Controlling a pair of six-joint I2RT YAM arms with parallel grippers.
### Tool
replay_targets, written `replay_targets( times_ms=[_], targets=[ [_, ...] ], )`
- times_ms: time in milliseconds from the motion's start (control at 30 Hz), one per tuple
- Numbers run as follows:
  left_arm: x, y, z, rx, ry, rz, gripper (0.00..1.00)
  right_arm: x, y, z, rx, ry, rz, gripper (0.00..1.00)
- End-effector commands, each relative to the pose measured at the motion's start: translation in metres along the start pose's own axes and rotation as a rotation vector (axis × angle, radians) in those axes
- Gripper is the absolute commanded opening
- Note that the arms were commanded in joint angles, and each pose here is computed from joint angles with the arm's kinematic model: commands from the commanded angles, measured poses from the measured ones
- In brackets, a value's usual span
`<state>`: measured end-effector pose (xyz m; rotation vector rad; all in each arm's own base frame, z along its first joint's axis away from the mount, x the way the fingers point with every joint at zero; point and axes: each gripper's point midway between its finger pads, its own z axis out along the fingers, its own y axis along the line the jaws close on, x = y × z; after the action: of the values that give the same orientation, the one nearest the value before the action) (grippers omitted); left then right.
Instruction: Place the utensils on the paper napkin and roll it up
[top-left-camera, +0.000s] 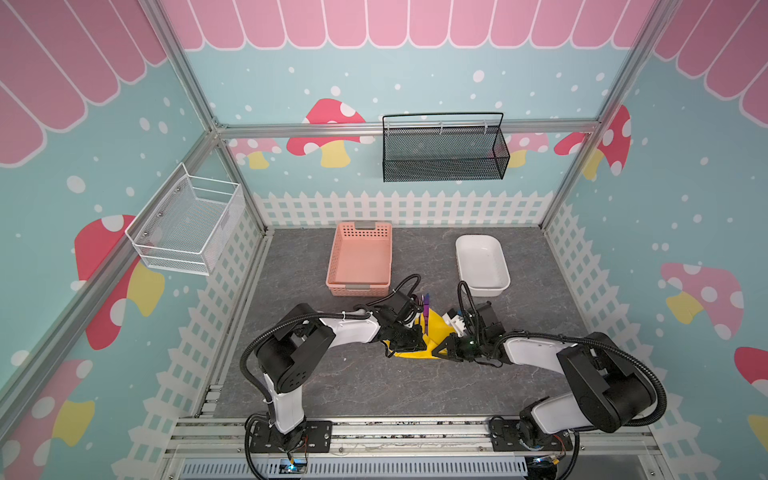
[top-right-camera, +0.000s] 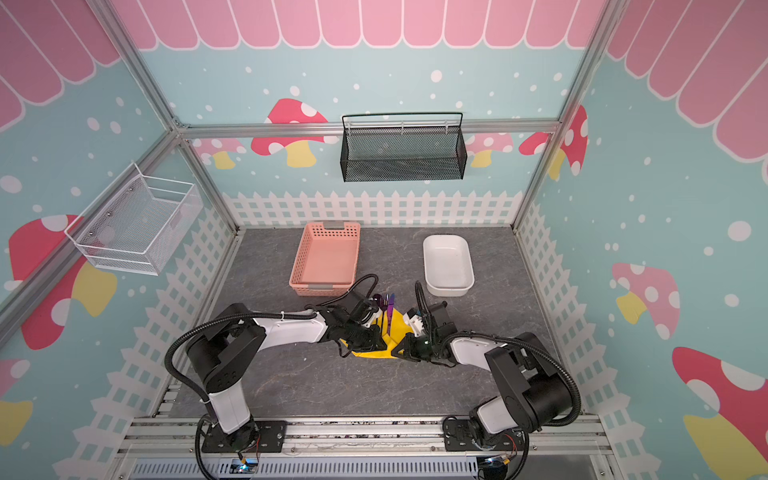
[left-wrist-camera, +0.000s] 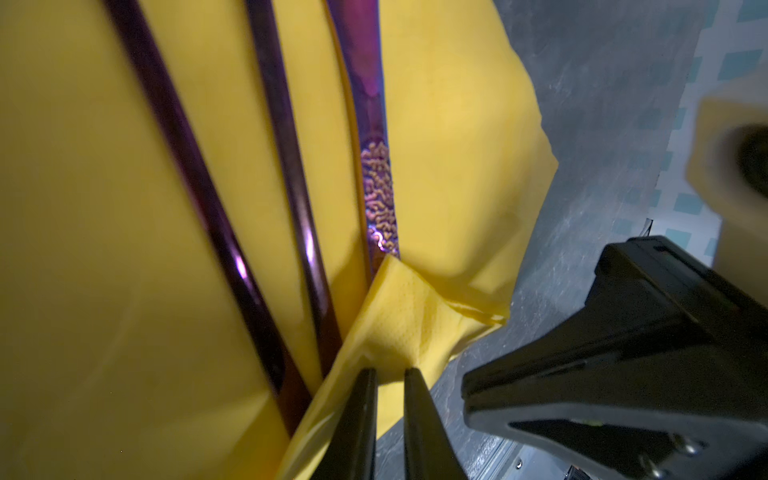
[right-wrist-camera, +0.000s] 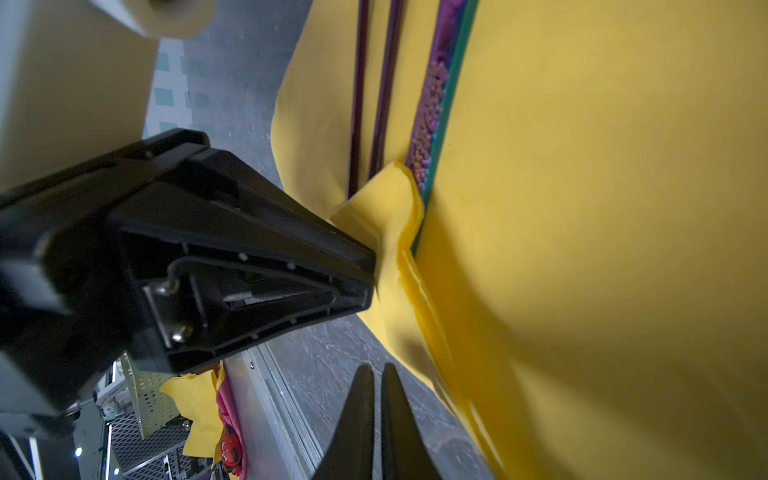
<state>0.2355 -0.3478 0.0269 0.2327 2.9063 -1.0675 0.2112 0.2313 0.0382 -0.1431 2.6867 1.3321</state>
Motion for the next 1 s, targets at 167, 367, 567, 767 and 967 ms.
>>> replay_targets(
  times_ms=[167, 367, 567, 767, 967],
  targets=[
    [-0.004, 0.000, 0.000, -0.017, -0.011, 0.013, 0.16, 0.001, -0.021, 0.014, 0.051, 0.019, 0.042, 0.09],
    [-0.003, 0.001, 0.000, -0.019, -0.012, 0.013, 0.16, 0.003, -0.026, 0.011, 0.083, 0.021, 0.048, 0.10],
    [-0.005, 0.000, -0.002, -0.017, -0.019, 0.017, 0.16, -0.017, 0.001, -0.006, 0.056, -0.048, -0.010, 0.17],
    [-0.004, 0.000, -0.001, -0.015, -0.014, 0.017, 0.16, -0.042, -0.008, -0.038, 0.184, -0.138, -0.025, 0.27],
    [-0.004, 0.000, -0.001, -0.011, -0.013, 0.018, 0.16, -0.049, -0.050, -0.066, 0.376, -0.168, 0.028, 0.40]
  ],
)
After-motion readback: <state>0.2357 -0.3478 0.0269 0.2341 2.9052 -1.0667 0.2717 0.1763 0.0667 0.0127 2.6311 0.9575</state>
